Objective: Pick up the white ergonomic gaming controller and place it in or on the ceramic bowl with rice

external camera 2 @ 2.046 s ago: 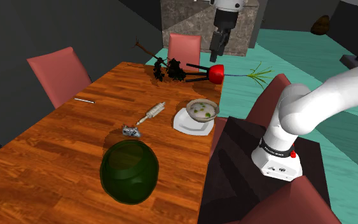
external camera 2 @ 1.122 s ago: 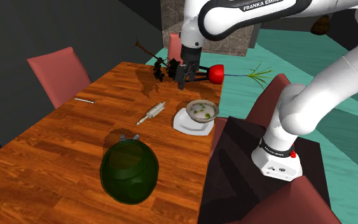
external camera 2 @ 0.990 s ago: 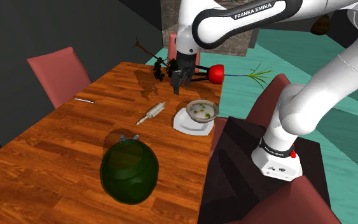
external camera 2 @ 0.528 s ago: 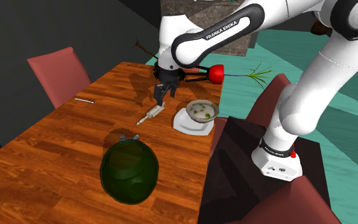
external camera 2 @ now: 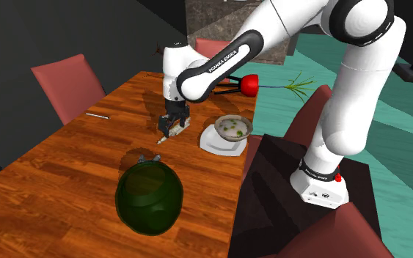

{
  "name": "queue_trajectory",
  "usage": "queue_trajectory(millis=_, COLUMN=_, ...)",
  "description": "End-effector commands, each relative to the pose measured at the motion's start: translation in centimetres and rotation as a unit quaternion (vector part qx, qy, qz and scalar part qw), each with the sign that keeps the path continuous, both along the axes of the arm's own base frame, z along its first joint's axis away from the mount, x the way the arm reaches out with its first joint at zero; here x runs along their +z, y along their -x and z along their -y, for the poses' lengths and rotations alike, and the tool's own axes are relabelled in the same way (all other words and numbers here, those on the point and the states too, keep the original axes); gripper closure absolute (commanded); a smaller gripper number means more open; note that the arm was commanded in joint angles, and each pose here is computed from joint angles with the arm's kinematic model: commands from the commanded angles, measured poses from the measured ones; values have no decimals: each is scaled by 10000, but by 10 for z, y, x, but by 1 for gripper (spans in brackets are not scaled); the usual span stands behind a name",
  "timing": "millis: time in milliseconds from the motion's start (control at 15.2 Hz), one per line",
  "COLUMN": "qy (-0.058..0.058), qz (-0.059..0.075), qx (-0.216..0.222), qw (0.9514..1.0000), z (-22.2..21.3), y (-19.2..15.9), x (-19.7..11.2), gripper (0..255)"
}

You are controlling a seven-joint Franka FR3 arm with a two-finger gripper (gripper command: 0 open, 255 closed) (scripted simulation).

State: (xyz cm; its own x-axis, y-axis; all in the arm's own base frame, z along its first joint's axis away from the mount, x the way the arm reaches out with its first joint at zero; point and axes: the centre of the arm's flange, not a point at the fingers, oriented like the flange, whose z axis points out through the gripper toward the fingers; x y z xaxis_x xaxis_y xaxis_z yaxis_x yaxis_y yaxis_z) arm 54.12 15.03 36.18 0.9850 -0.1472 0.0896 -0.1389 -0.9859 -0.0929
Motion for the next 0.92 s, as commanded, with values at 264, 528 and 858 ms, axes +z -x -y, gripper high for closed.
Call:
queue_trajectory(millis=264, qy=-16, qz=24, qx=-141, qw=9999, z=-30, y=-53, x=-53, gripper=0)
queue_trajectory(millis=528, qy=-23, qz=35, qx=-212, qw=9998, z=-45, y=-80, x=-81, gripper=0)
queue_trajectory(millis=858, qy=-23, qz=35, qx=-212, qw=9998, z=-47, y=-83, x=-107, gripper=0)
